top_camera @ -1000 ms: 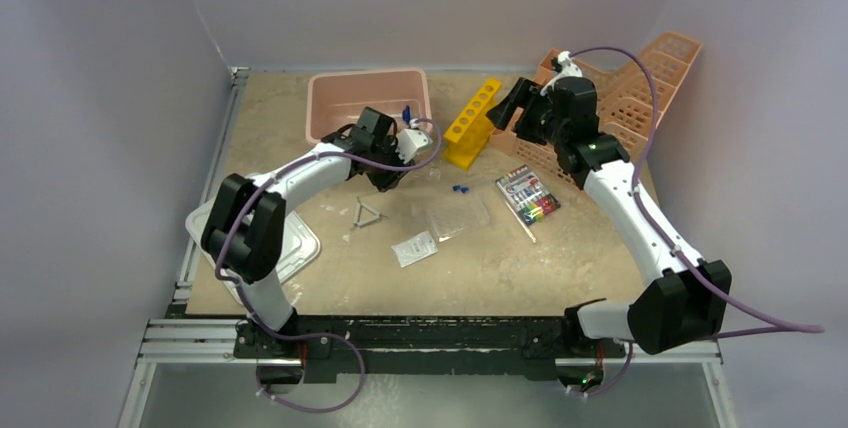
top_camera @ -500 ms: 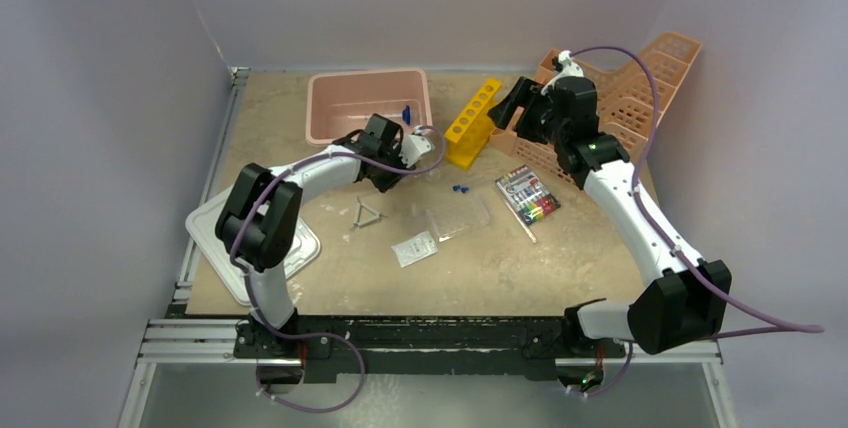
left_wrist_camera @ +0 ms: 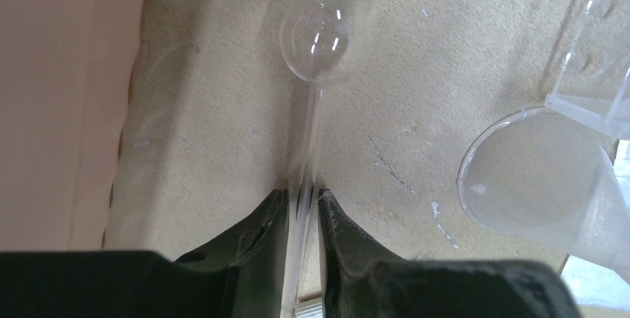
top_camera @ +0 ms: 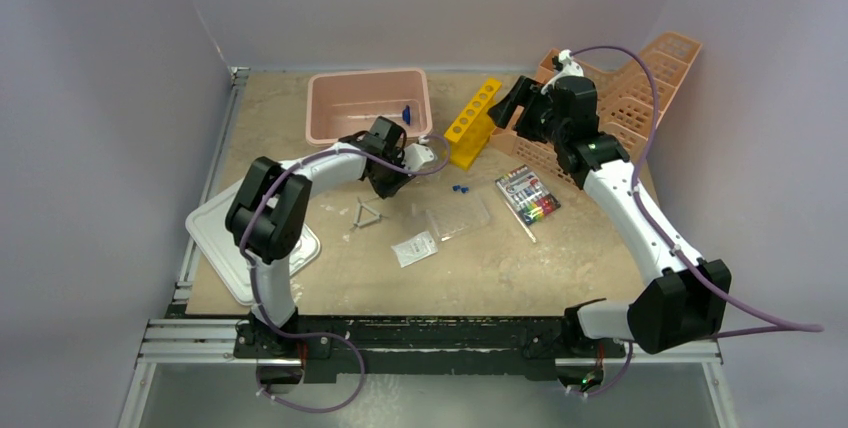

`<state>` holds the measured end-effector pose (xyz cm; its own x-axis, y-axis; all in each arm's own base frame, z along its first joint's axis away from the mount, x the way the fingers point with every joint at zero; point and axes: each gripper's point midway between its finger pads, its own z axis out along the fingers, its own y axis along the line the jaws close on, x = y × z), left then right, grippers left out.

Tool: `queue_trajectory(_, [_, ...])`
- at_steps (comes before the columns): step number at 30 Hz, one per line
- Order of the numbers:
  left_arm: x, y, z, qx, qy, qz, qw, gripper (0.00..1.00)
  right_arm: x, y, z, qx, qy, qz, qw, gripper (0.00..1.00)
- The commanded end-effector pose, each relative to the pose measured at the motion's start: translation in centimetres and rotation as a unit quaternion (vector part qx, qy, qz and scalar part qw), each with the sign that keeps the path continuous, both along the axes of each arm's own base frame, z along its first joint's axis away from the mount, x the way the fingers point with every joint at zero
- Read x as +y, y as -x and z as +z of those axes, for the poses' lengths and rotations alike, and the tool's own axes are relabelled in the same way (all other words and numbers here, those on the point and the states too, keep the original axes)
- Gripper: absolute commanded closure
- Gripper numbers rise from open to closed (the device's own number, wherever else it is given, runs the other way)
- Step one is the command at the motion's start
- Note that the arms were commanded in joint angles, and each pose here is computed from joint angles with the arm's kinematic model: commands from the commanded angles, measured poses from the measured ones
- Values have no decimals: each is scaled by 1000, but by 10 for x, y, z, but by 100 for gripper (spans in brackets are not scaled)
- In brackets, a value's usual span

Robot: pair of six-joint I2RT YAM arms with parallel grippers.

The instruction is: Organize the chemistry lab equipment

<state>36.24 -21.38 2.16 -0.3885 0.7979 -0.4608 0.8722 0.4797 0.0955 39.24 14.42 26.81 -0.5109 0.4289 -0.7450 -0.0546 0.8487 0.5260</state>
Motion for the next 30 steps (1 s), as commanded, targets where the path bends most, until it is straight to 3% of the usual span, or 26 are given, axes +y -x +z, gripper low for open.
queue_trajectory(1, [-6, -2, 4, 2, 6, -19, 1000, 84, 1, -10, 25, -39, -6, 1, 999, 23])
queue_trajectory(7, [-4, -3, 2, 0, 1, -15, 1000, 90, 1, -9, 25, -38, -8, 1, 999, 23])
queue_trajectory(11, [-8, -9, 2, -1, 10, -1, 1000, 82, 2, -9, 25, -37, -10, 1, 999, 23])
queue_trajectory(17, [-6, -16, -5, -1, -5, 14, 1000, 81, 2, -10, 24, -35, -11, 2, 999, 23])
queue_trajectory(23, [-3, -10, -3, 1, -8, 9, 1000, 96, 4, -11, 23, -34, -13, 5, 999, 23])
queue_trajectory(30, [2, -10, 30, -31, -7, -4, 1000, 100, 3, -9, 22, -33, -11, 3, 999, 23])
